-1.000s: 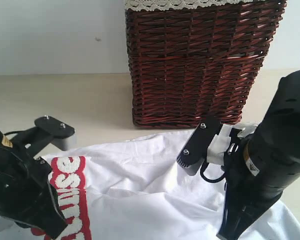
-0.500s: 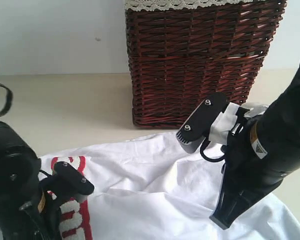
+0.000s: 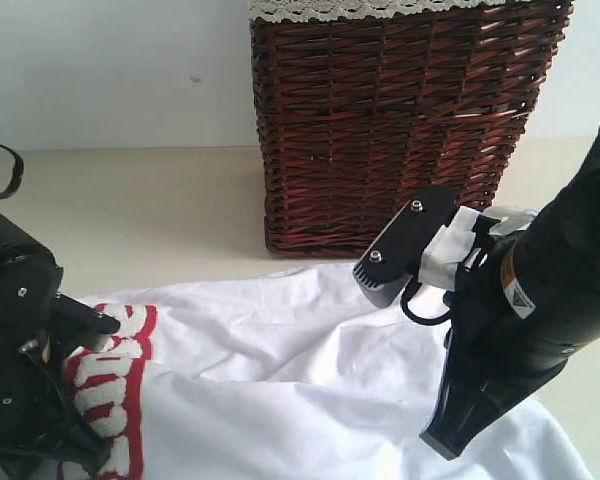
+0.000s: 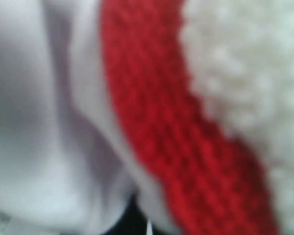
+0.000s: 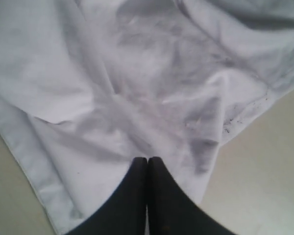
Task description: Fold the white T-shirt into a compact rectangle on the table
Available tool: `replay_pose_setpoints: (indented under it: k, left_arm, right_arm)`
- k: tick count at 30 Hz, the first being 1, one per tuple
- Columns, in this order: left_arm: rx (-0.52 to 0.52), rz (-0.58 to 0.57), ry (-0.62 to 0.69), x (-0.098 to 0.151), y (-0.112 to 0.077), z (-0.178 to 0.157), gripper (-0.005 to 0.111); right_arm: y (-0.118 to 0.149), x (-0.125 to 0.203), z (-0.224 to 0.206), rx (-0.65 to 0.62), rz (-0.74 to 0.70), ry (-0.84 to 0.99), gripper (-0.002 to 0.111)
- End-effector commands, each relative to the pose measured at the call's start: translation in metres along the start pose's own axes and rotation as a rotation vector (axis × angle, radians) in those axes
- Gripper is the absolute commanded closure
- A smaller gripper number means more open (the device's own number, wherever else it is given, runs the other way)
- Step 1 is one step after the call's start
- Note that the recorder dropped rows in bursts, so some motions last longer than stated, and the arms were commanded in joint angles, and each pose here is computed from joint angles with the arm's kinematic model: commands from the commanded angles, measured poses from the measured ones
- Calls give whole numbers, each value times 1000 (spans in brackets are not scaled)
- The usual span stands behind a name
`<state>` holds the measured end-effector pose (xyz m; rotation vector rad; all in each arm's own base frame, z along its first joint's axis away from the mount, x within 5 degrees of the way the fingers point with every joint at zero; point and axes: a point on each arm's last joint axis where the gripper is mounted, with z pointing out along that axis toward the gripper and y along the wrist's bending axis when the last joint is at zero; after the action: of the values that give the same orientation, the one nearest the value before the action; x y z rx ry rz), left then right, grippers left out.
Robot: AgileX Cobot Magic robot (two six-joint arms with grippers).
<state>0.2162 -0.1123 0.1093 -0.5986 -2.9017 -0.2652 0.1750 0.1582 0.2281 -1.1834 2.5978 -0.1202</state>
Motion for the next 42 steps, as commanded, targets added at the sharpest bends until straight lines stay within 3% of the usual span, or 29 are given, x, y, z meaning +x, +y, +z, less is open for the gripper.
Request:
replay_pose_setpoints:
  k: [1, 4, 8, 13, 17, 21, 27, 36, 39, 42]
  left_arm:
    - [-64, -44, 18, -5, 17, 6, 107]
    - [-62, -50, -36, -9, 18, -9, 107]
    - [-22, -29, -244, -7, 12, -50, 107]
    - [203, 130, -413, 20, -20, -89, 107]
    - [325, 266, -393, 49, -51, -73, 107]
    - [348, 341, -333, 65, -76, -47, 107]
    - [307, 420, -341, 62, -100, -27, 107]
    - [251, 376, -378, 43, -94, -11, 107]
    - [251, 375, -342, 46, -93, -10, 107]
    - [253, 377, -205, 58, -92, -7, 107]
  right_arm:
    - [-2, -1, -4, 2, 9, -15, 108]
    - [2, 3, 2, -28, -2, 0, 108]
    - [12, 7, 15, -110, -19, 53, 108]
    - [22, 7, 20, -212, -61, 88, 108]
    - [33, 8, 17, -340, -152, 75, 108]
    - [46, 4, 23, -485, -250, 61, 108]
    - [46, 6, 64, -433, -244, 244, 108]
    - [30, 5, 99, -184, -194, 321, 108]
    - [30, 4, 109, -160, -163, 323, 108]
    - [32, 8, 117, -166, -165, 382, 108]
